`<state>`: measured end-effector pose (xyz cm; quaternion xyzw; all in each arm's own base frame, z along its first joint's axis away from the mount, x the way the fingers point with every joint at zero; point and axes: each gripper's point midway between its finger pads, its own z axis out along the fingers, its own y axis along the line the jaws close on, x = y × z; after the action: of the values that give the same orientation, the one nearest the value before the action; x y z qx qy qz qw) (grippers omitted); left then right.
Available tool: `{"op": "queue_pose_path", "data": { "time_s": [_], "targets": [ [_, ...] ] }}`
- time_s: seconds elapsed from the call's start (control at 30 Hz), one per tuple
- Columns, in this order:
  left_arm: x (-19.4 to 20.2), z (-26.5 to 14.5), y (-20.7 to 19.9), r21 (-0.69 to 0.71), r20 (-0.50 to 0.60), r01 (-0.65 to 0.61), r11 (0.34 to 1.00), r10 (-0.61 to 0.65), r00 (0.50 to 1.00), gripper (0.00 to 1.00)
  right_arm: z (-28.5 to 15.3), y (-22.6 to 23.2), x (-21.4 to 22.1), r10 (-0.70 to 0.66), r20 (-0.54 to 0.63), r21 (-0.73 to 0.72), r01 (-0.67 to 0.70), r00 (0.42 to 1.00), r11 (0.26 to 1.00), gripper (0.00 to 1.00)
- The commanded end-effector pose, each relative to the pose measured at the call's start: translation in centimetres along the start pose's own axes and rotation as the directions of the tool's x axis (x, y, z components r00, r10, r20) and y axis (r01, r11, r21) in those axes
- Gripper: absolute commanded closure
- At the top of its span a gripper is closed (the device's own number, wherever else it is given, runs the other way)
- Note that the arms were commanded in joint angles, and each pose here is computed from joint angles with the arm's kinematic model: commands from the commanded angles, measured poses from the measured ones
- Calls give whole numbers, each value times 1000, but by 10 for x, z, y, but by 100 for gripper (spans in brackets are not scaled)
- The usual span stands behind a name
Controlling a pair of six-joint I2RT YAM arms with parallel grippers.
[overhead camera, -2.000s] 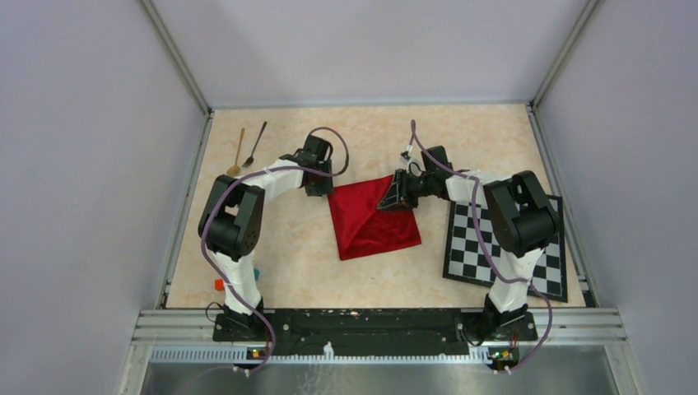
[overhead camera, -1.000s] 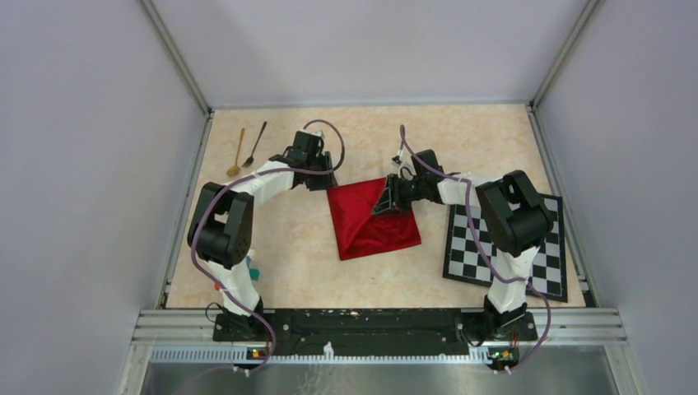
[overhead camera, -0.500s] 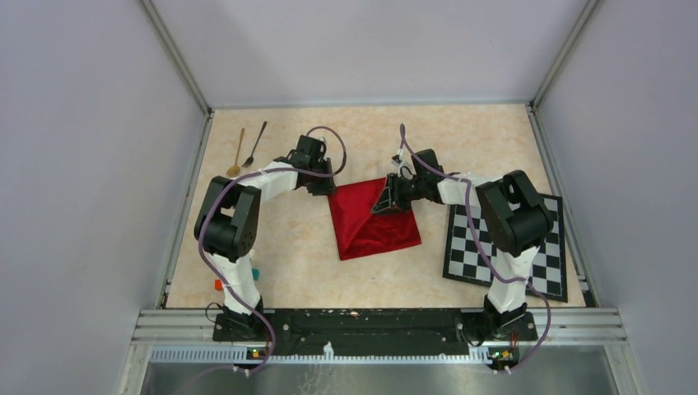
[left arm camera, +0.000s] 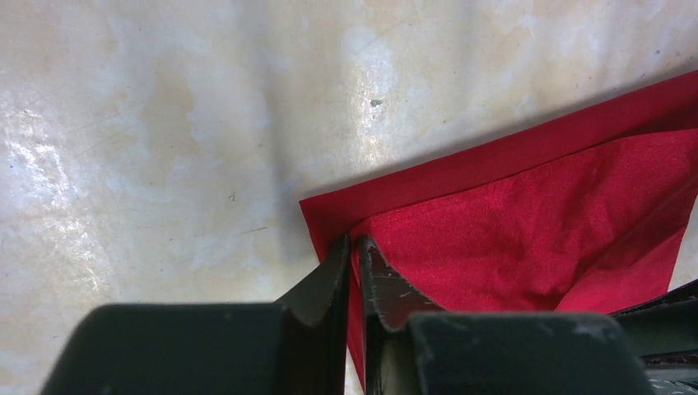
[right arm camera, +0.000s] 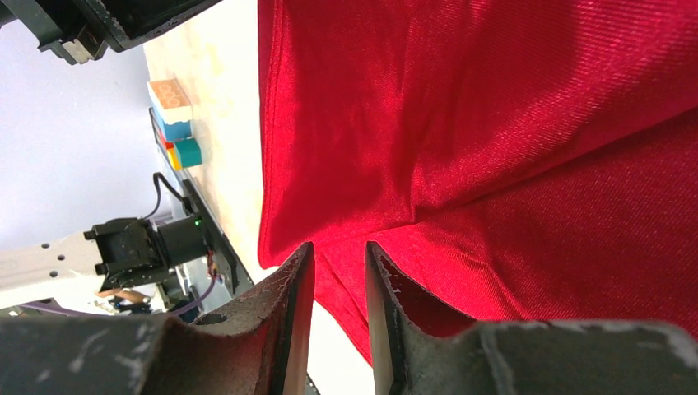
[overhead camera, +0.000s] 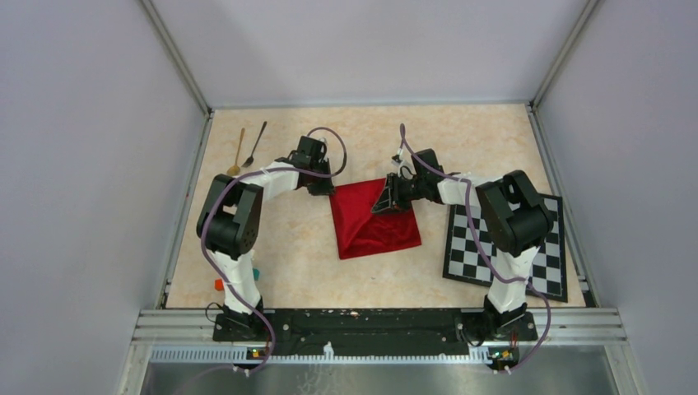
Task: Fold the napkin into a case and place the utensils inside
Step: Smooth out the upper triangle-folded napkin at the center of the board.
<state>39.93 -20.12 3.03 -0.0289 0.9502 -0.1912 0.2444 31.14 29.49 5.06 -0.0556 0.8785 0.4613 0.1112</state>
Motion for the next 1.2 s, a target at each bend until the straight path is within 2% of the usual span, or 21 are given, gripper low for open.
{"op": "queue_pose_path", "data": {
  "time_s": [0.0,0.07,0.37,0.57,1.0,1.17],
  "targets": [
    [-10,5,5,-28,23,-20,999,21,1000,93,2,9,-7,-36,18,-31,37,999,999,72],
    [-16,2,2,-28,37,-31,999,32,999,100,2,8,-7,-34,16,-30,35,999,999,72],
    [-39,-23,-5,-23,147,-48,999,51,988,100,3,5,-5,-29,13,-29,29,1000,999,72],
    [-43,-32,-8,-8,180,-54,999,54,982,100,3,4,-4,-27,12,-29,27,1000,999,72],
    [-36,-19,7,-44,139,-28,999,34,990,100,4,4,-5,-25,14,-24,25,1000,999,72],
    [-32,-15,11,-52,126,-18,998,25,992,100,0,4,-20,1,63,-14,0,998,1000,71]
  ]
}}
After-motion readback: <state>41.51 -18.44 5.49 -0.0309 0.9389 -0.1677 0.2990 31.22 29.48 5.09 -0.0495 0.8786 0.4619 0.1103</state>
